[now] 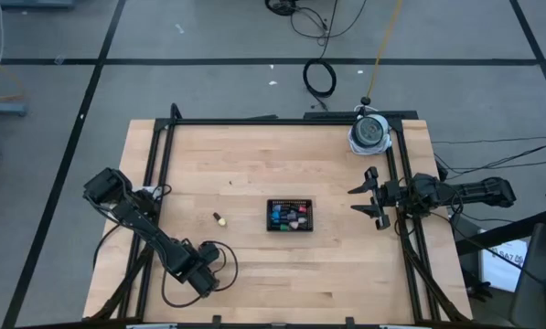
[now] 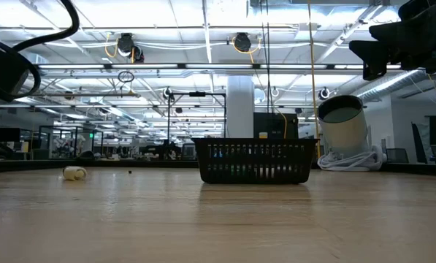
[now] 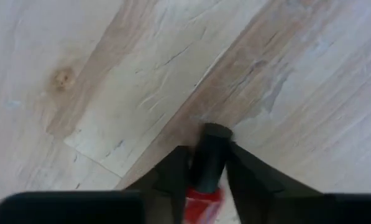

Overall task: Pick & Place Nail Polish
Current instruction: Put the red nail polish into the black bin

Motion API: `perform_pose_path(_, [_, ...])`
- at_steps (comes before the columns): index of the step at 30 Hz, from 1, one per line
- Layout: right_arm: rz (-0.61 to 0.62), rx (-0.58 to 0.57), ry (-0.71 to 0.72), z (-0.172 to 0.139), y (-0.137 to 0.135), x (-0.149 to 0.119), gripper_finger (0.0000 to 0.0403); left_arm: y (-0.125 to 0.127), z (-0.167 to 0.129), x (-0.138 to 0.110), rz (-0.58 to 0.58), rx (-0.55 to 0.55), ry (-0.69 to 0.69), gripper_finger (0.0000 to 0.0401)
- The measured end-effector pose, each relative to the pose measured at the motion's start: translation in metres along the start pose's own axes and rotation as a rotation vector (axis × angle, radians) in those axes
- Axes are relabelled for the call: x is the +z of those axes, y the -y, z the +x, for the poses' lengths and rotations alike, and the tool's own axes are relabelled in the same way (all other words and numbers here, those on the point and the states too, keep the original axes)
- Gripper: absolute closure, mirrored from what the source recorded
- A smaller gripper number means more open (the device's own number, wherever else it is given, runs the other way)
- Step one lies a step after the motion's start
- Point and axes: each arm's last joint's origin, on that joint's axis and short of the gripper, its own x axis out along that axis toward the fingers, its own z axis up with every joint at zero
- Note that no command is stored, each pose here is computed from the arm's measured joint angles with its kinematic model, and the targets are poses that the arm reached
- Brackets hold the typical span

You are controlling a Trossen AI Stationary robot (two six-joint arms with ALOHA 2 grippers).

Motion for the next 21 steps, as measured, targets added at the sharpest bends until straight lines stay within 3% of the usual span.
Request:
perform_pose_path(4, [0.0, 0.0, 0.0, 0.0, 0.0, 0.0, 0.0211, 0.0, 0.0, 0.002, -0.007, 0.006, 0.051, 0.0367])
perform_pose_path(11, [0.0, 0.0, 0.0, 0.0, 0.0, 0.0, 0.0211, -0.003, -0.001, 0.014, -0.037, 0.024, 0.215, 0.0369])
perform_pose_path(16, [0.0, 0.0, 0.0, 0.0, 0.0, 0.0, 0.0211, -0.003, -0.025, 0.032, -0.045, -0.071, 0.474, 0.0369])
perform_pose_path(21, [0.0, 0.0, 0.0, 0.0, 0.0, 0.0, 0.0211, -0.007, -0.069, 0.042, 0.015, -0.137, 0.84, 0.0369])
